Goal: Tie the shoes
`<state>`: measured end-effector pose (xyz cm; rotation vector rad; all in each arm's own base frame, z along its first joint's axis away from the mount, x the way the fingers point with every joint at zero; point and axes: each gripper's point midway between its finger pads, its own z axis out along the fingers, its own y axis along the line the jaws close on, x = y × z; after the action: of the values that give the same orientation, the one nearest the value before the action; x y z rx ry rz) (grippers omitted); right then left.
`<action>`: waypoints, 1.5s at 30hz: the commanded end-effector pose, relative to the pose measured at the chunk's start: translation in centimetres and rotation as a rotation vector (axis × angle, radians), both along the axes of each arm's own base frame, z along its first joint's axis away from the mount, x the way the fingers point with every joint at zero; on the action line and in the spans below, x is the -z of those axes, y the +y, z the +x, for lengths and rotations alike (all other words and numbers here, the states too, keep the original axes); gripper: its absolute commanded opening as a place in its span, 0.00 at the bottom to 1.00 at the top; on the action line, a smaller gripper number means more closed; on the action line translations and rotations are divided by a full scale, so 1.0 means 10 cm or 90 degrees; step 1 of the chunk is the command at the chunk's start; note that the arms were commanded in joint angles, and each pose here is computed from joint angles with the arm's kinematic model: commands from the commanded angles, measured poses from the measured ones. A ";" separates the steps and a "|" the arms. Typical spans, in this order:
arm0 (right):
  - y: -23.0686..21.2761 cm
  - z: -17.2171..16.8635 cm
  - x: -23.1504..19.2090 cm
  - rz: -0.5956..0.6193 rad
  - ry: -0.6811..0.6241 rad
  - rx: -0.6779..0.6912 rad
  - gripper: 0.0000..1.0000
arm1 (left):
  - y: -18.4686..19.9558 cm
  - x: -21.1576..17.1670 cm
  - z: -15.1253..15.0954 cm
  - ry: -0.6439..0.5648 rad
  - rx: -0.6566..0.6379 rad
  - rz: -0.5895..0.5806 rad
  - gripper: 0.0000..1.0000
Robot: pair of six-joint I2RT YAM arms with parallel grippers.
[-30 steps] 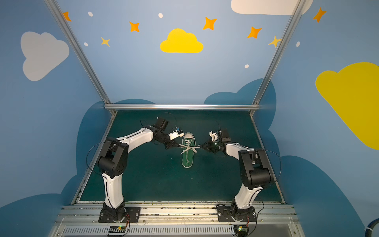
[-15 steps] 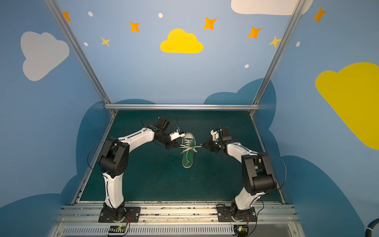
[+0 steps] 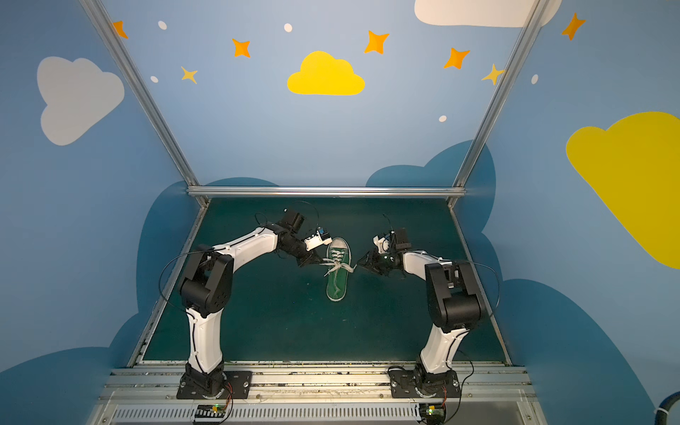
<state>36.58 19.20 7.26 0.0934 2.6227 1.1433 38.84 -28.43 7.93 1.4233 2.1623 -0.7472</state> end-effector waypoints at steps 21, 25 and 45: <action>0.55 -0.32 -0.12 0.015 0.001 -0.152 0.23 | -0.01 -0.01 0.01 0.044 -0.005 -0.027 0.03; 0.63 -0.29 -0.03 0.054 0.038 -0.139 0.27 | -0.01 -0.01 0.02 0.046 -0.007 -0.029 0.03; 0.45 -0.30 -0.17 -0.071 -0.123 -0.187 0.19 | -0.03 -0.02 0.01 0.057 -0.004 -0.030 0.03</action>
<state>34.14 24.31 6.73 -0.1963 2.6736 1.1863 38.99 -28.52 8.20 1.3892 2.1830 -0.8246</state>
